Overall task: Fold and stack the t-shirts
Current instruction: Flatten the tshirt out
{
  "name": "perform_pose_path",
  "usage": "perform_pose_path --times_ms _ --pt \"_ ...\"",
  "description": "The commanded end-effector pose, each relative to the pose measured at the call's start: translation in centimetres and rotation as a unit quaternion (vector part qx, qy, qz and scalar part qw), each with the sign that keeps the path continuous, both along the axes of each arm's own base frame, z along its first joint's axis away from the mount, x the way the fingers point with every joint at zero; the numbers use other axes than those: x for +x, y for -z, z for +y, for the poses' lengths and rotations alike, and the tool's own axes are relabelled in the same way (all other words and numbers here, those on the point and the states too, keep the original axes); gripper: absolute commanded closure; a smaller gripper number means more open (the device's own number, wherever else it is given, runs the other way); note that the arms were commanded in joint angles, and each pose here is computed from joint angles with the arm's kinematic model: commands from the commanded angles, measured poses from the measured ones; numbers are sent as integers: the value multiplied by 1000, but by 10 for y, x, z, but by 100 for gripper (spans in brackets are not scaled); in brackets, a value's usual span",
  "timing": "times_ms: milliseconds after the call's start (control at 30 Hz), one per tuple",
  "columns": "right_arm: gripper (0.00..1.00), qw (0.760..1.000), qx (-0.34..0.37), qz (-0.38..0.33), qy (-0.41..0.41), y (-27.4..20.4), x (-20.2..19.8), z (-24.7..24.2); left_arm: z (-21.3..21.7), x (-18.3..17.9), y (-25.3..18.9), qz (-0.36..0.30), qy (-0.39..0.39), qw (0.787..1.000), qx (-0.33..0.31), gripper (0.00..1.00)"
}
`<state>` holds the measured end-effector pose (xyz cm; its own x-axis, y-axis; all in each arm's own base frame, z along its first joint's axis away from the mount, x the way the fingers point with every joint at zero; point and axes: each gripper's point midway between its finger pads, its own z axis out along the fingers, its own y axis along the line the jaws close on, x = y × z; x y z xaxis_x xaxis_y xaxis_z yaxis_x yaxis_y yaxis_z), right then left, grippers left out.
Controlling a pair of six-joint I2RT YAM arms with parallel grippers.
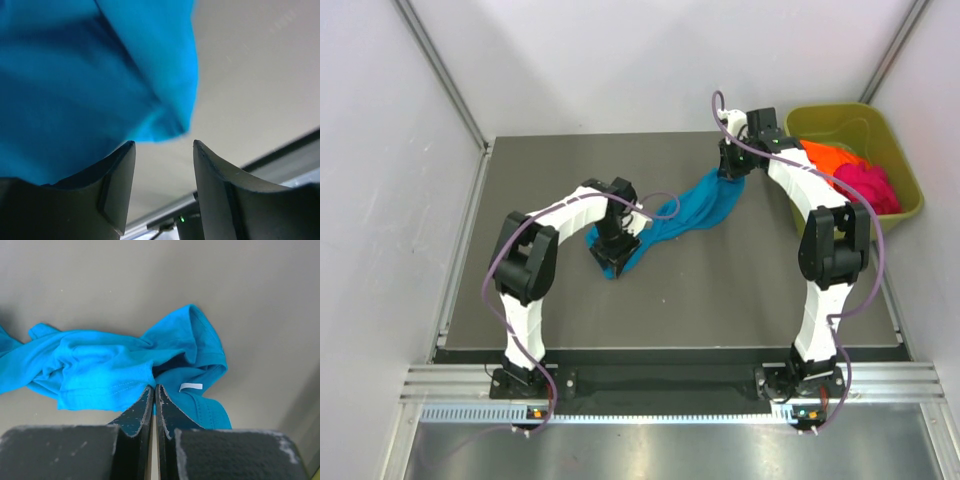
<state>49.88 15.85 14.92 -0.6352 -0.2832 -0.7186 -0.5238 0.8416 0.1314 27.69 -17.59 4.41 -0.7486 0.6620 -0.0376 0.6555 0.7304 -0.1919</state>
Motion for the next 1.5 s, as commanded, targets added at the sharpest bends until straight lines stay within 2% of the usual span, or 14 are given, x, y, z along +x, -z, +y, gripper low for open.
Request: perform_pose_path --times_ms 0,200,300,333,367,400,733,933,1100,1333,1467 --pt "100 999 3 -36 -7 -25 9 5 -7 19 13 -29 -1 1000 -6 45" --pt "100 999 -4 -36 -6 -24 6 2 -9 29 32 -30 -6 1000 4 45" --pt "100 999 -5 -39 -5 -27 5 1 -10 34 32 -38 -10 999 6 66" --pt "100 999 -5 -42 -3 -29 6 0 -9 34 31 -42 -10 999 8 89" --pt "100 999 -5 -45 -3 -31 7 0 -9 36 24 -50 -9 999 4 97" --pt "100 999 -7 -47 -1 -32 8 0 -8 38 20 -57 -8 998 4 100" --pt "100 997 -18 -79 15 -53 16 -8 -13 77 -58 -166 -8 986 -21 100" --pt "100 995 -10 -98 16 -77 7 -12 -12 111 -146 -261 1 965 -38 100" --pt "100 991 -5 -130 33 -110 -1 -20 -5 108 -182 -295 42 954 -38 100" --pt "100 984 10 -177 37 -161 -34 -32 13 102 -248 -388 79 918 -31 100" --pt "100 983 28 -183 9 -173 -61 -26 21 86 -256 -391 118 912 -28 100"
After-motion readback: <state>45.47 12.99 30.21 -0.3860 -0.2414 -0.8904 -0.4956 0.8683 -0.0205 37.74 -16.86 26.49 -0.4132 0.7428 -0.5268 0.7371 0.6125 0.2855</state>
